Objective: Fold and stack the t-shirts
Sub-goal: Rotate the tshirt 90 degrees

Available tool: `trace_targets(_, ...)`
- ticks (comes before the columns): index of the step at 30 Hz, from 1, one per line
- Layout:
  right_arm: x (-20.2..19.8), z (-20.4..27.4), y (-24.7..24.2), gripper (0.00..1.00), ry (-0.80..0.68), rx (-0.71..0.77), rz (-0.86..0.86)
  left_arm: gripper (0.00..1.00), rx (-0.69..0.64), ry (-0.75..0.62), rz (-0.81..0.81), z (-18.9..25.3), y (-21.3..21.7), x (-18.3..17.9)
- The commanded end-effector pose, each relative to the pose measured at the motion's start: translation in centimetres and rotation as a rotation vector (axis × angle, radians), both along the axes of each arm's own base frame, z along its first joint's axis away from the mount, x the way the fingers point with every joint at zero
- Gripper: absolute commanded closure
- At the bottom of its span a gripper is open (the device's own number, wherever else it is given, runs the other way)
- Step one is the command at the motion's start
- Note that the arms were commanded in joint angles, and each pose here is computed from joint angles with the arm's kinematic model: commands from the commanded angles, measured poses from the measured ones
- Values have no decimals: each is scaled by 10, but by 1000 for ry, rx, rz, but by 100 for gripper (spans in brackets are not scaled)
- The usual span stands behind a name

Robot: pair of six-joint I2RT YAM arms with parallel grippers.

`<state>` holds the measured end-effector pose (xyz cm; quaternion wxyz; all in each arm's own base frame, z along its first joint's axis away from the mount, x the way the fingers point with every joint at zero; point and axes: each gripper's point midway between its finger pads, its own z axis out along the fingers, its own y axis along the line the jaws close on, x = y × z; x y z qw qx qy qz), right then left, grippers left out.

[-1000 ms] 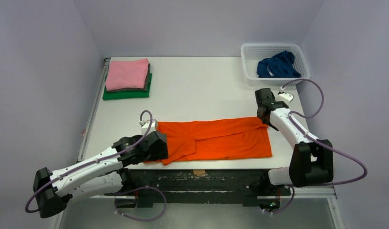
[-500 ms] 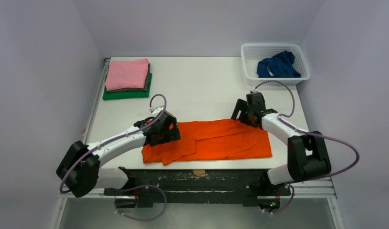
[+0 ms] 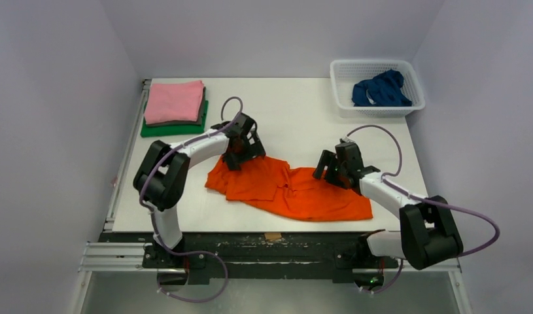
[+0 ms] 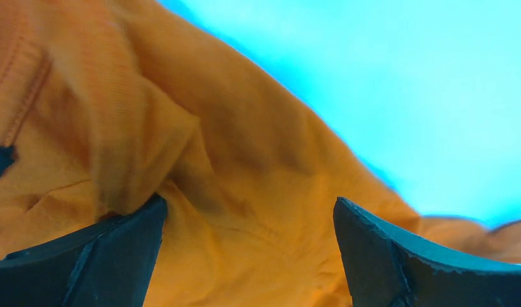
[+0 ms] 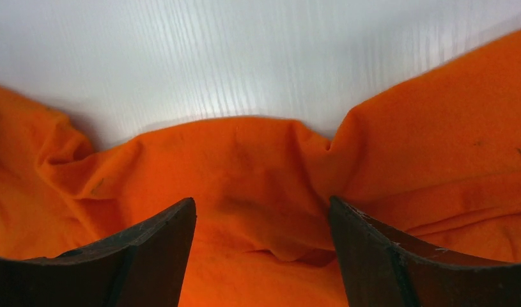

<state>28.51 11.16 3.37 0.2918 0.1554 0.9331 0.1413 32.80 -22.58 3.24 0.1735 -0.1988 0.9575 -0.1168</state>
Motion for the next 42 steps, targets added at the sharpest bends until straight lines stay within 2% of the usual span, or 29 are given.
trace_targets(1, -41, -7, 11, 25, 78, 56, 2, 0, -163, 57, 25, -12, -44, 43)
trace_targets(4, -54, -4, 23, 25, 84, 94, 22, 0, -200, 75, 24, -10, -63, 75)
trace_targets(8, -67, 1, 47, 25, 109, 138, 92, 0, -187, 142, 49, -11, -76, 97)
trace_targets(10, -73, 2, 61, 25, 130, 169, 134, 0, -244, 84, 21, -4, -89, 113)
trace_targets(13, -82, 1, 81, 25, 163, 198, 198, 0, -388, 99, -13, 0, -114, 128)
trace_targets(16, -95, 2, 103, 24, 184, 217, 275, 0, -402, 93, -17, 2, -124, 145)
trace_targets(27, -122, 15, 170, 24, 188, 198, 523, 0, -630, -19, -3, 8, -166, 208)
trace_targets(32, -107, 29, 153, 23, 118, 97, 433, 0, -680, -64, -35, 10, -170, 223)
trace_targets(35, -93, 42, 114, 21, 46, -42, 292, 0, -733, -124, -95, 44, -169, 229)
trace_targets(37, -89, 56, 96, 20, 13, -85, 220, 0, -735, -205, -162, 90, -164, 229)
trace_targets(40, -79, 79, 76, 19, -70, -138, 149, 0, -688, -340, -354, 167, -155, 196)
trace_targets(42, -72, 92, 71, 18, -120, -155, 135, 0, -587, -410, -420, 203, -136, 165)
